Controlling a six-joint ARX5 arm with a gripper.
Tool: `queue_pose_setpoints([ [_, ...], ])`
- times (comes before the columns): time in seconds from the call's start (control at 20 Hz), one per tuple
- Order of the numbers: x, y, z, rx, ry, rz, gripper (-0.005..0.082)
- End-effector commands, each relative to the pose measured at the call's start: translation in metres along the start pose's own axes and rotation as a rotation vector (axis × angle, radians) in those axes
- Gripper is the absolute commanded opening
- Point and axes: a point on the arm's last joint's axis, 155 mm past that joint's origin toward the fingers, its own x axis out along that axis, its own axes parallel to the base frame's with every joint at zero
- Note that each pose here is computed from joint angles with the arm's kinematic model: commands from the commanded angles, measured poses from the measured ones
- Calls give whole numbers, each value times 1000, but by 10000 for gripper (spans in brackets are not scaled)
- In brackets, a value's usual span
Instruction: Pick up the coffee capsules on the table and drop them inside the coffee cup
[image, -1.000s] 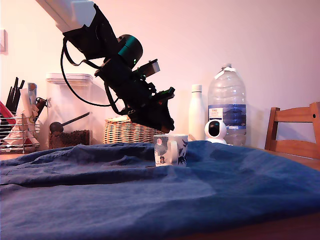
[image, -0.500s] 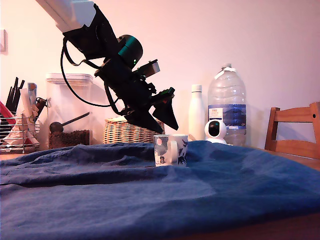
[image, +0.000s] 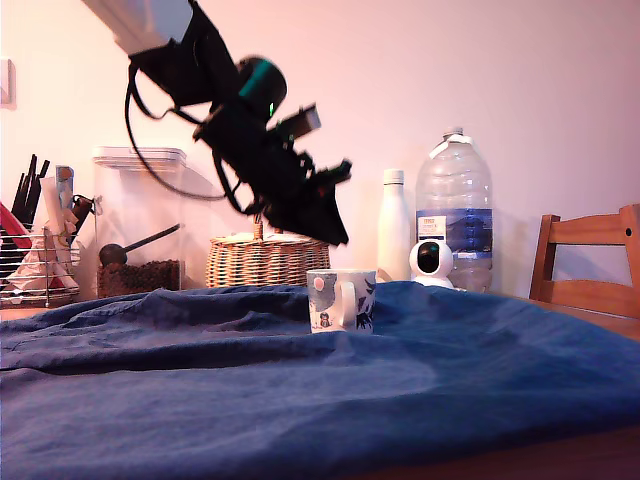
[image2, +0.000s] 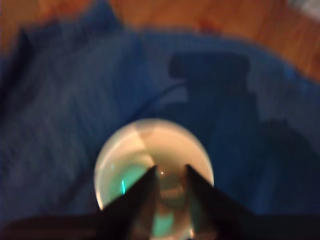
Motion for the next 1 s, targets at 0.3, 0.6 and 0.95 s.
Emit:
queue_pose_setpoints([
  [0.3,-36,-10,21,27,-22,5,-21],
  [0.6,-65,-14,27,28,-42,14,-21],
  [0.95,-107,-2,-8,18,-94,79,-21],
])
